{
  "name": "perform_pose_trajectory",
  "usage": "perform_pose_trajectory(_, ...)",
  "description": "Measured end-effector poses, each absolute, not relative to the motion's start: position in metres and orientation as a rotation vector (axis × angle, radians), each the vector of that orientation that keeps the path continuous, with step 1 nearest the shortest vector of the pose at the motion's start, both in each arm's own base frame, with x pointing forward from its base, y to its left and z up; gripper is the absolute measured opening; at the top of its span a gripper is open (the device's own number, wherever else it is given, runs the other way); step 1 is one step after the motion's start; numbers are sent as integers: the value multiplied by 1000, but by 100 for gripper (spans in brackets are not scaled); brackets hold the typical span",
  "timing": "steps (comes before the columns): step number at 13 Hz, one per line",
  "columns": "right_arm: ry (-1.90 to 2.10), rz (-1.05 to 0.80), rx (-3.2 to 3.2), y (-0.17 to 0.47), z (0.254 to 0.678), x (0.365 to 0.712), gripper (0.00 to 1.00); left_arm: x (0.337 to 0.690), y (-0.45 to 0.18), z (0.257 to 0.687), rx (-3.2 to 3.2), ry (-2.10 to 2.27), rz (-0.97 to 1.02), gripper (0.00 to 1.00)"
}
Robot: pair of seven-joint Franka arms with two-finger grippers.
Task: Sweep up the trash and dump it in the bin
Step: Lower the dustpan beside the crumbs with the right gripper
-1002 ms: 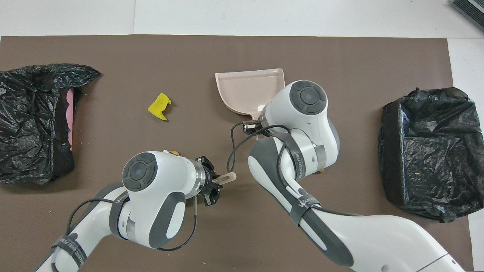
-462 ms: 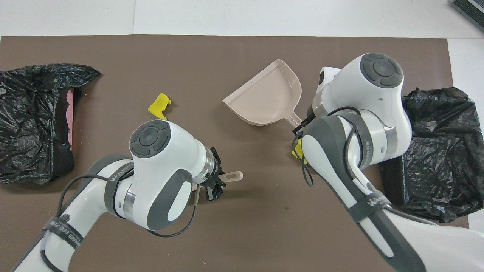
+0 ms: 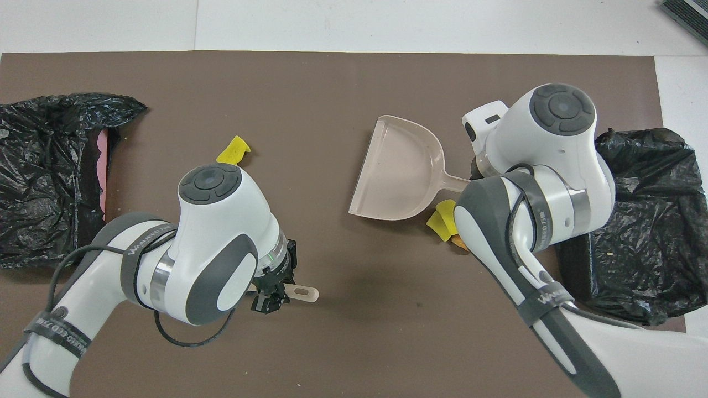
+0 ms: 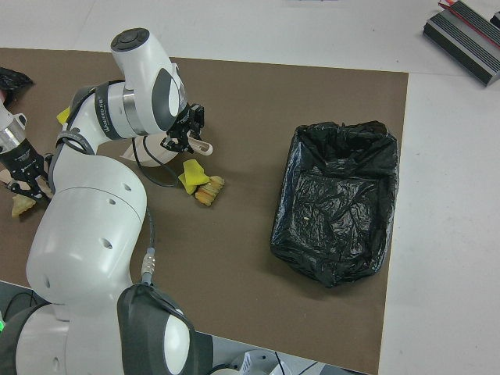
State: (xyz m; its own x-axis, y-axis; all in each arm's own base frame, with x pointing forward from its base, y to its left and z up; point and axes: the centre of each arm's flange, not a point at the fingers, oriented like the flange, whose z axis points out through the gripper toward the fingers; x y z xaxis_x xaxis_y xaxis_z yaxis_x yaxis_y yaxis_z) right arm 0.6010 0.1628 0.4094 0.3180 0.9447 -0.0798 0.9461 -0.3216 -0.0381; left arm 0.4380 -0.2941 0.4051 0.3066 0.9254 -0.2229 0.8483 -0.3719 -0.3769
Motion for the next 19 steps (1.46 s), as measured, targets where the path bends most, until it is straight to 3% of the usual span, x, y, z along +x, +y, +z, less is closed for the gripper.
perform_pose_trajectory(6,2045,-122,2291,226,400,553,32,404,-221,374,-2481,-1280,618,27)
perform_pose_trajectory(10,2041,-181,2298,257,387,506,32,377,-208,368,-2592,-1055,674,27)
perform_pose_trajectory(13,2019,-209,2315,271,377,492,32,359,-200,363,-2676,-861,721,27)
perform_pose_trajectory(19,1953,-206,2362,289,364,477,32,375,-203,362,-2896,-765,545,27)
